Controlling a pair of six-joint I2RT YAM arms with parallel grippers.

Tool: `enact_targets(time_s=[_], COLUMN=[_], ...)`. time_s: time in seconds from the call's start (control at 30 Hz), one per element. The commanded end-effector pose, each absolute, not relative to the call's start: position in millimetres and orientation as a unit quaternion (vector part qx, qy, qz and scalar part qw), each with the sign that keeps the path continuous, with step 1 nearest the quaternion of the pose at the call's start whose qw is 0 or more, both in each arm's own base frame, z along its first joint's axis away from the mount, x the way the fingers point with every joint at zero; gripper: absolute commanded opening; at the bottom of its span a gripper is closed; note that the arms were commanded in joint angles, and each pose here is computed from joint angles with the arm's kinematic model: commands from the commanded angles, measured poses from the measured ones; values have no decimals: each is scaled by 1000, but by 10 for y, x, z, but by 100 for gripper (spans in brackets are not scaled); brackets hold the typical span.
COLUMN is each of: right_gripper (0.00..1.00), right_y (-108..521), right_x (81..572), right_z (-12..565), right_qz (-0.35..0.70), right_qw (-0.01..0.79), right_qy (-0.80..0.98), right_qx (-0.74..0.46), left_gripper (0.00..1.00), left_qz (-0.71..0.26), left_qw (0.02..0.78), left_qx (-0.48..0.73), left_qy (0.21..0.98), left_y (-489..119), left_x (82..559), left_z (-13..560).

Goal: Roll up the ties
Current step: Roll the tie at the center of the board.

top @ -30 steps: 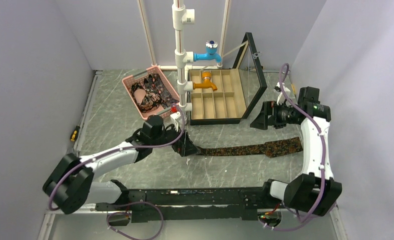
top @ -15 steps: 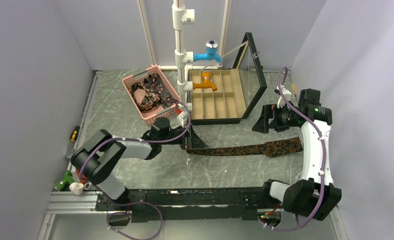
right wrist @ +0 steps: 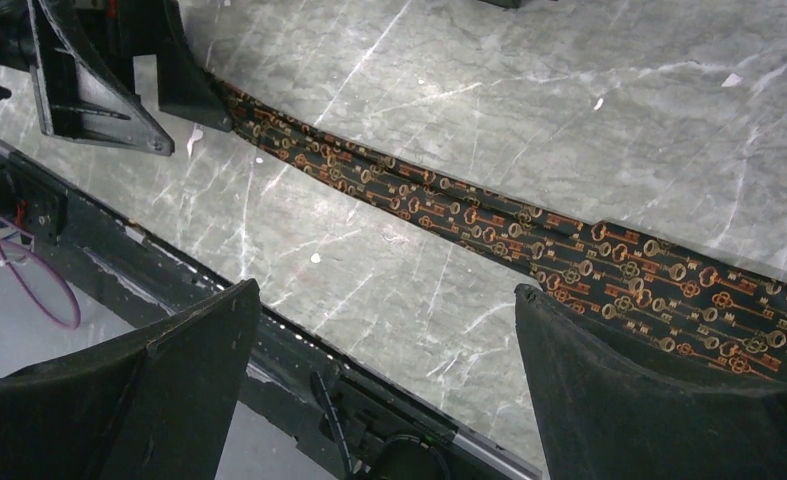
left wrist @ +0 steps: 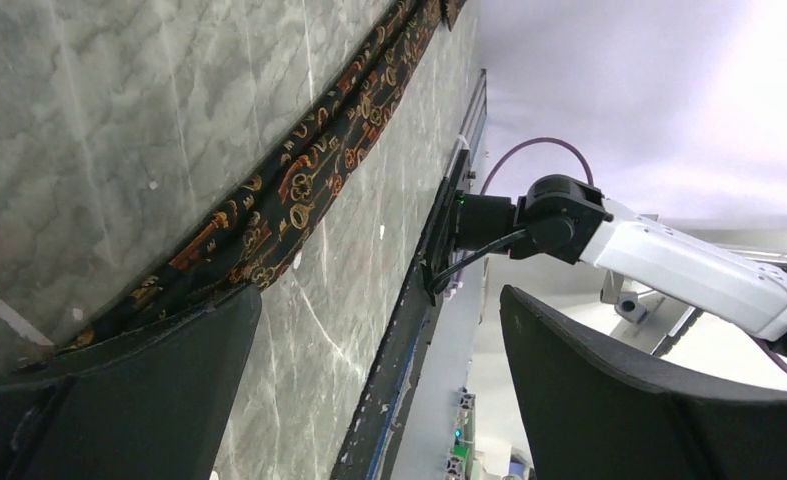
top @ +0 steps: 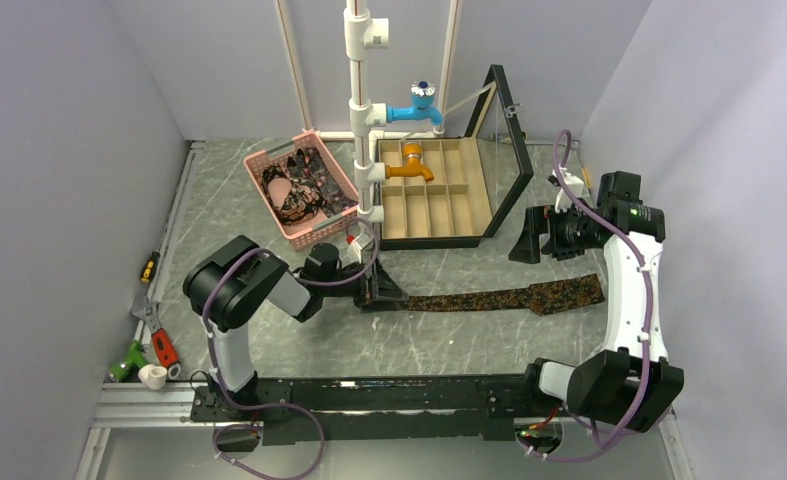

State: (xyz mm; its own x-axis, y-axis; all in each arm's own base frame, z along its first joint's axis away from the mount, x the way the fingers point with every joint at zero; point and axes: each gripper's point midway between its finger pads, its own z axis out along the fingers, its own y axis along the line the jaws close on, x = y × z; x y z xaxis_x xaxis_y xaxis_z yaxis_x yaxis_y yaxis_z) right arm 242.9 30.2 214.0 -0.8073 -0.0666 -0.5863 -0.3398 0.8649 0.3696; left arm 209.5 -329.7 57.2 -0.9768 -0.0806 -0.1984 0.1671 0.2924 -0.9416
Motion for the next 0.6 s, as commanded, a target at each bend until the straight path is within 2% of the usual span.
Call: enact_targets(time_s=[0.0,0.13,0.23,0.4,0.57], right_gripper=[99,98,98,97,93], right_y=[277,275,283,329,471], right_x=[2393,2359,2364,2376,2387], right_z=[2215,2195,2215,2211,2217], right_qz=[222,220,220,229,269], right_qw=[294,291,296,314,334], right_qy=[921,923,922,915,899], right_qx=[-122,-121,-118,-106,-83], left_gripper=[100,100,99,99,99], left_qz=[-587,-568,-591,-653,-605], left_qw=[109,111,109,186,292], left_qx=[-10,-45,-18,101,236], left_qy=[802,814,799,727,702], left_y=[-3252,-3207,-3220,-3249,-3022], left_x=[2244,2286,2200,2105,1912], left_z=[384,213,398,1143,1520])
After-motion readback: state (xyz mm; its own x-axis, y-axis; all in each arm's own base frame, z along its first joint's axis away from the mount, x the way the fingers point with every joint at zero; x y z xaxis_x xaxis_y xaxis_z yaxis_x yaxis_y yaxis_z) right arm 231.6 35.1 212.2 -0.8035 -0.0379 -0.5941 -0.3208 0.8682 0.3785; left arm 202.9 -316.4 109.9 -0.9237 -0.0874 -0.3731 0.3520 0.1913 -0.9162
